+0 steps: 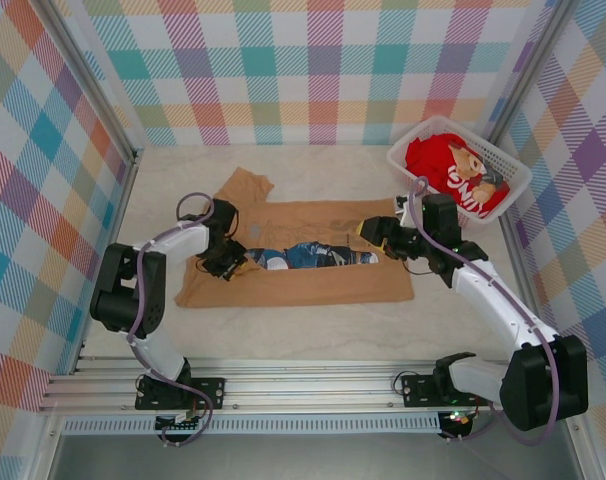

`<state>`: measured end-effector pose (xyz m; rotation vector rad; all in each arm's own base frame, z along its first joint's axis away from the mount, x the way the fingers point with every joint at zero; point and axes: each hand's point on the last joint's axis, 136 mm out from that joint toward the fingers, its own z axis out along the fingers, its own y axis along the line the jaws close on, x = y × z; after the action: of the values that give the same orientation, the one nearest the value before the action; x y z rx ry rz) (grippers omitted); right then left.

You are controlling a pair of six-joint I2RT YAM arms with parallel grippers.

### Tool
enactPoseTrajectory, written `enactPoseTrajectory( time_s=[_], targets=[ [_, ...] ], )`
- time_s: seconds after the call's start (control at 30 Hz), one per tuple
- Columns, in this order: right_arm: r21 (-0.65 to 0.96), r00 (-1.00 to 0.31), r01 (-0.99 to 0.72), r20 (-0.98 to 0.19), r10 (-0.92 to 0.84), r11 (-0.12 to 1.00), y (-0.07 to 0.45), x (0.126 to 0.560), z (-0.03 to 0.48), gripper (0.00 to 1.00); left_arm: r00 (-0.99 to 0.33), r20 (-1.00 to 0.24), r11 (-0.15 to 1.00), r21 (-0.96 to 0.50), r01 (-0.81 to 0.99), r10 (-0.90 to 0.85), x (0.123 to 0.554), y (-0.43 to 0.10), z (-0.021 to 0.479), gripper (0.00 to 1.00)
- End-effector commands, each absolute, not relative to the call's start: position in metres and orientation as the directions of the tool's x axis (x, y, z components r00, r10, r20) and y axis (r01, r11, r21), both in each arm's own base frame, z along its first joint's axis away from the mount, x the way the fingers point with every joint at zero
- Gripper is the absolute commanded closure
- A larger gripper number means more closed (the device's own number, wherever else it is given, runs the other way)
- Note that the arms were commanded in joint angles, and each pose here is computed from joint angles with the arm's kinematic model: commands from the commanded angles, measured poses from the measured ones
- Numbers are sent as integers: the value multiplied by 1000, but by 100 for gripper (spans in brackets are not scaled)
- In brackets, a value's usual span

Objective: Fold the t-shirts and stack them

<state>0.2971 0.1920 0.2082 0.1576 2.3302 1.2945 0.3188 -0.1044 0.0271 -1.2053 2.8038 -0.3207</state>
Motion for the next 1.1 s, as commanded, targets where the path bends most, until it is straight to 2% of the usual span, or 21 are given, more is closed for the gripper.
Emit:
enactPoseTrajectory(
  time_s=[0.0, 0.33, 0.53, 0.77, 1.07],
  targets=[
    [840, -883, -147, -349, 313, 523, 195, 291, 215, 47, -703, -24, 684, -256, -683, -711, 334, -112, 39, 80],
    [837, -892, -125, -330, 309, 533, 194, 290, 207, 48, -758, -65, 750, -227, -622, -649, 346, -128, 54, 94],
    [838, -898, -114, -317, 305, 534, 196, 292, 206, 48, -820, -52, 811, -198, -551, -570, 356, -145, 50, 96],
    [837, -902, -98, -303, 306, 538, 195, 292, 200, 48, -889, -99, 888, -169, -428, -447, 373, -168, 59, 96],
    [839, -906, -93, -295, 304, 535, 196, 293, 199, 48, -892, -142, 900, -150, -408, -428, 383, -169, 61, 97]
  ],
)
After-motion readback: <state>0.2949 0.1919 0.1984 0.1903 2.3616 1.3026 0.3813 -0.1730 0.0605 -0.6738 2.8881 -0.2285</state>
